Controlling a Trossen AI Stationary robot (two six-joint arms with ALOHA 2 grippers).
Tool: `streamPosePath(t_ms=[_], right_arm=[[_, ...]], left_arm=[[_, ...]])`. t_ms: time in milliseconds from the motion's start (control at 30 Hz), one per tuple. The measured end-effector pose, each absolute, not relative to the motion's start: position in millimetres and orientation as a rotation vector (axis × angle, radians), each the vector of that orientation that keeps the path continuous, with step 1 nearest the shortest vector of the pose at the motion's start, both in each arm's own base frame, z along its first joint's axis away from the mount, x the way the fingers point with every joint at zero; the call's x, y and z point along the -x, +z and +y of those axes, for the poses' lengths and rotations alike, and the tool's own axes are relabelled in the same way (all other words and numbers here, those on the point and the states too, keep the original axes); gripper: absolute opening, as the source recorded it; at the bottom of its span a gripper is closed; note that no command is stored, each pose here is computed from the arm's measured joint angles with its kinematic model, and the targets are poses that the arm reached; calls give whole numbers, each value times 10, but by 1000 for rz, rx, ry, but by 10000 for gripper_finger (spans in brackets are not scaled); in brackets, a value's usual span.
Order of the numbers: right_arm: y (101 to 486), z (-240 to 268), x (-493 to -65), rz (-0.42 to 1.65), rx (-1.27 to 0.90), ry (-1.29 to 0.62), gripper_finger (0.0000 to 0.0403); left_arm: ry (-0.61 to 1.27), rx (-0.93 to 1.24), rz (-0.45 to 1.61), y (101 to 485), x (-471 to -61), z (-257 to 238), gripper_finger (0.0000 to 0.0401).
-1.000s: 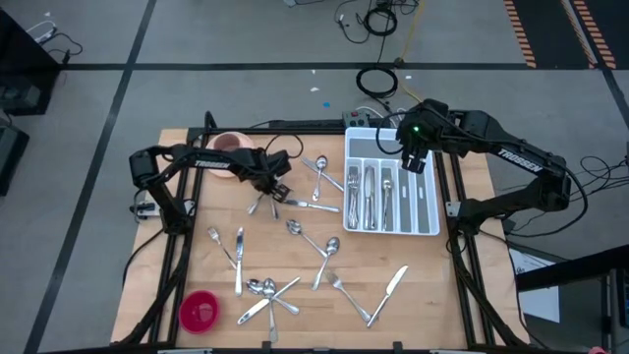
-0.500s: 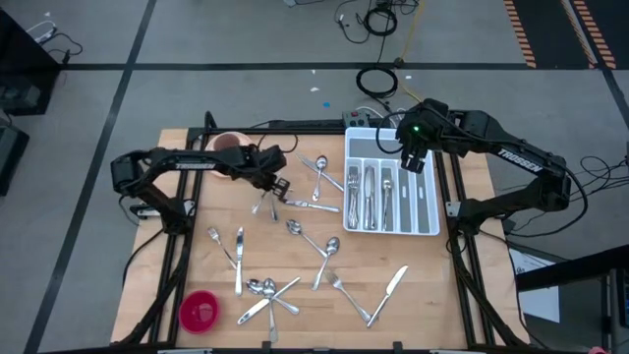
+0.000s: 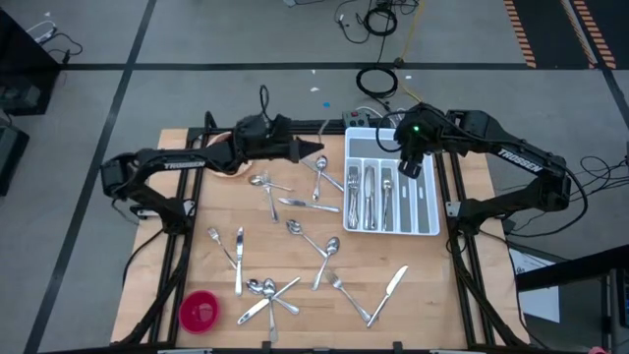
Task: Sort silverware
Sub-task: Put the silver fork into the white silverware tray
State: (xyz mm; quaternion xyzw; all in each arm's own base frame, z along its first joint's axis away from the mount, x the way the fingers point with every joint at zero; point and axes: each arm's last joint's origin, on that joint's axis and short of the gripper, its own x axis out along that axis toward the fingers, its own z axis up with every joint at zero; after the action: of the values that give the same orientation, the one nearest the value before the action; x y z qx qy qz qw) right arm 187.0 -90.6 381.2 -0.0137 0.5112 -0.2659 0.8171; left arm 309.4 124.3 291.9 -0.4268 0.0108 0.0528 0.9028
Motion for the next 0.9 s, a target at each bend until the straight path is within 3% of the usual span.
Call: streamPosePath(t_ms=[300,500,600,733,900], right_arm=[[3809,-904,-1865,1088,4,-581,146],[3831,-919,-1915,1021,-19,-580,146],[3814,-964,-2052,862,-24,-546,146],[3729,-1048,-2283,542,-130,-322,146],[3507,-1159,-2450,228,-241,-125,146]], left_arm=[[-196,991,-195,2631,-3345,1332,12],[-288,1076,-243,2237,-3506,1379,12],[-347,1076,-304,2096,-3530,1382,12],[-364,1101,-315,2039,-3549,1360,12],[-436,1013,-336,2226,-3572,1226,12]])
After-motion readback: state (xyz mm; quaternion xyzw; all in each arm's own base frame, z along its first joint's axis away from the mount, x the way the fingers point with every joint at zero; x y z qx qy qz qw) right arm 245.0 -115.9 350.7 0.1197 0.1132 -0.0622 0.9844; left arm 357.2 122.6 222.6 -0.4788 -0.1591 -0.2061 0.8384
